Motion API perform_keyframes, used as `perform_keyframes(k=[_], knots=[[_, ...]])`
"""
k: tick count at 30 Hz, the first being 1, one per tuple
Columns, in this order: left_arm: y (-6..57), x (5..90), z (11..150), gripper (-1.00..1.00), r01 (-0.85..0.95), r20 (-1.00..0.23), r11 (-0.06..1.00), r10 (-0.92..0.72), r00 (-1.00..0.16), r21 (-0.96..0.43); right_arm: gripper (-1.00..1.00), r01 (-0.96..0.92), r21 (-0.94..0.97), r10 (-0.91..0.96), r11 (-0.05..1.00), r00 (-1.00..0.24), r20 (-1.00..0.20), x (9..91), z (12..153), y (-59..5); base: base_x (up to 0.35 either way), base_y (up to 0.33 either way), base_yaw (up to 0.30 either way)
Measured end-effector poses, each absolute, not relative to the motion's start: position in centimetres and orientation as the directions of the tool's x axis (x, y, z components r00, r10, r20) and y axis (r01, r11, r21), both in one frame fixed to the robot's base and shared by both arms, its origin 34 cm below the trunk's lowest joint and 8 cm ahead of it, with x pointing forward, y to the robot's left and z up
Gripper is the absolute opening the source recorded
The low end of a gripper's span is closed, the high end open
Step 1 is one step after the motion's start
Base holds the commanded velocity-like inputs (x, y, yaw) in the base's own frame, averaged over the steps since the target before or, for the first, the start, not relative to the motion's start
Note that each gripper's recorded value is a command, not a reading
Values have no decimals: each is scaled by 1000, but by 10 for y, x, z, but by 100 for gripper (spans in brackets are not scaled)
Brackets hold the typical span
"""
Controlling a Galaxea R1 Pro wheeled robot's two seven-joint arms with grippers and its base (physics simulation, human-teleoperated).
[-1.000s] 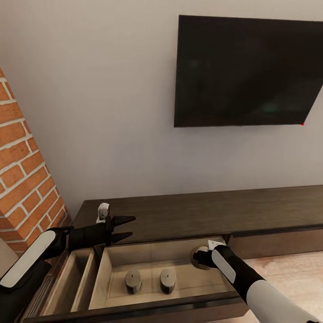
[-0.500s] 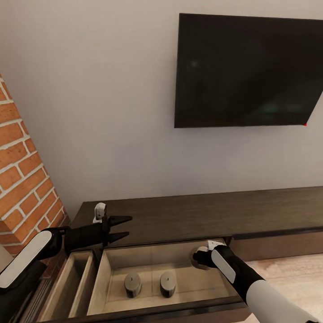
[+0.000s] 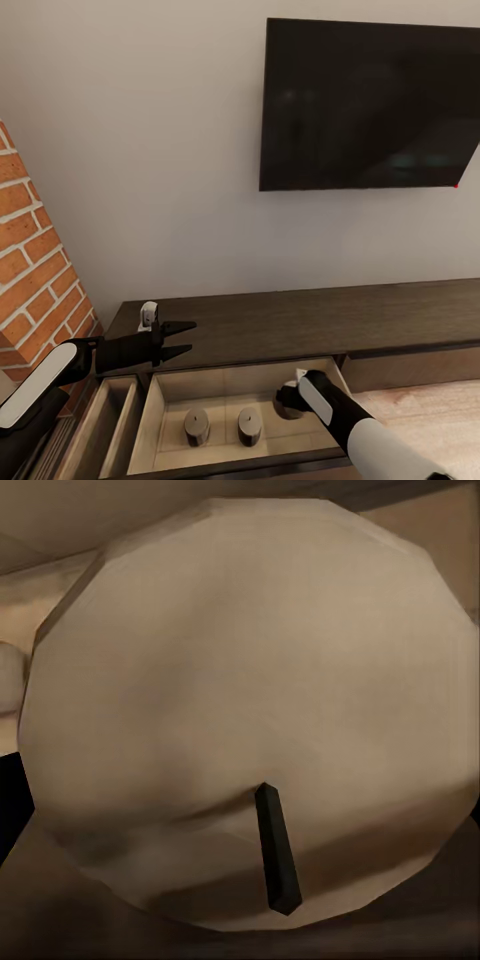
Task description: Place each of the two pumpkins and all three candles from the living room inside a cabinet in the living room (use any cabinet), then make sure every cabinet is closed, and position the cauldron so it is next to a table in the living room.
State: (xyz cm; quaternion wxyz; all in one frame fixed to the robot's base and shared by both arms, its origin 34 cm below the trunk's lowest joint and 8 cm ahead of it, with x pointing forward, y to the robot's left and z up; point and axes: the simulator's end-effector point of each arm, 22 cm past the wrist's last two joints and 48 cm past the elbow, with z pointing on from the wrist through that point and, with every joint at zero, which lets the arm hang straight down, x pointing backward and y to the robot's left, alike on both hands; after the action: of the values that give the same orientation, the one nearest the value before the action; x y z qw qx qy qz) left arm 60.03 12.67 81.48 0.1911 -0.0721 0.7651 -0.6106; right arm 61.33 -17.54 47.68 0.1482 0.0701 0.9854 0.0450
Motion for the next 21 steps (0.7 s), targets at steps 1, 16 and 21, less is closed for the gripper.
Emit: perform_keyframes(k=[1, 16, 21], knots=[[127, 600, 815, 100, 123, -204, 244, -344, -917, -962, -100, 124, 105, 149, 987, -947, -284, 612, 477, -175, 163, 0, 0], [126, 600, 815, 100, 123, -204, 244, -342, -917, -962, -100, 128, 88, 148, 988, -950, -276, 610, 475, -176, 144, -41, 0], [126, 600, 814, 100, 123, -204, 244, -342, -917, -962, -100, 130, 66, 142, 989, -959, -247, 601, 469, -182, 28, -27, 0]])
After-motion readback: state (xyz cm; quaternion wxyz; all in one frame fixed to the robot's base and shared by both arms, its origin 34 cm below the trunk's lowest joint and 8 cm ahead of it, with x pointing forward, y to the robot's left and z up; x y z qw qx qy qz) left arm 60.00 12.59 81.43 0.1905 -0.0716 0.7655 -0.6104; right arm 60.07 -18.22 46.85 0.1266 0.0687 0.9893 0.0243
